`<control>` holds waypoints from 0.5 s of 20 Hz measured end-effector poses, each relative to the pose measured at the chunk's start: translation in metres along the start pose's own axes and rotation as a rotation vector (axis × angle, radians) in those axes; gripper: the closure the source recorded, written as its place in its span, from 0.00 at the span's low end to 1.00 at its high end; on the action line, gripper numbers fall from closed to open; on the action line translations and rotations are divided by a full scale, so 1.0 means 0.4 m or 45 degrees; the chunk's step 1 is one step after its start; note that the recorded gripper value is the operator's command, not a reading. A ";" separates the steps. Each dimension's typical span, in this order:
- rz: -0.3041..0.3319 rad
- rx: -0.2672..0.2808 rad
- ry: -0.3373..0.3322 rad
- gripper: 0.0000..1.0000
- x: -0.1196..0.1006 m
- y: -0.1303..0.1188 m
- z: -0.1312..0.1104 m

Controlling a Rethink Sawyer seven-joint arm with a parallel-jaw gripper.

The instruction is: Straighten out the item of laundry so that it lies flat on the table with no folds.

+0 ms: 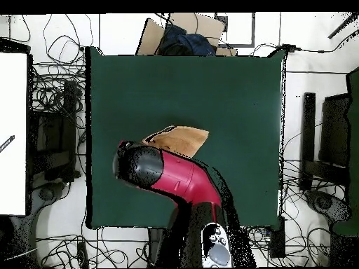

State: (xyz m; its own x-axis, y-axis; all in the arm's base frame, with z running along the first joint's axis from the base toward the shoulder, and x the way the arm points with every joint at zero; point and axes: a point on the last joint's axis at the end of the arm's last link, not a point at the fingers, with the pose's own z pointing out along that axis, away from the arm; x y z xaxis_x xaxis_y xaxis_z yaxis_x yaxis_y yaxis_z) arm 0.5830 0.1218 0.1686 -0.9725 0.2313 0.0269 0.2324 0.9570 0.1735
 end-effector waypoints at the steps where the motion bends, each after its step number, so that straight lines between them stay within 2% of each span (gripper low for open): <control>1: 0.002 -0.004 -0.001 1.00 -0.005 0.007 0.004; 7: -0.034 -0.011 -0.001 1.00 -0.018 0.074 0.037; 10: -0.069 0.011 -0.003 1.00 -0.017 0.109 0.062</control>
State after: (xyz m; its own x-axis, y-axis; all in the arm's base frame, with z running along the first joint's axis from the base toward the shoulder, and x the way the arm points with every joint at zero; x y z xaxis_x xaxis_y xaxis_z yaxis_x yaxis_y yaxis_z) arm 0.6003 0.1664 0.1517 -0.9837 0.1792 0.0150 0.1791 0.9696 0.1665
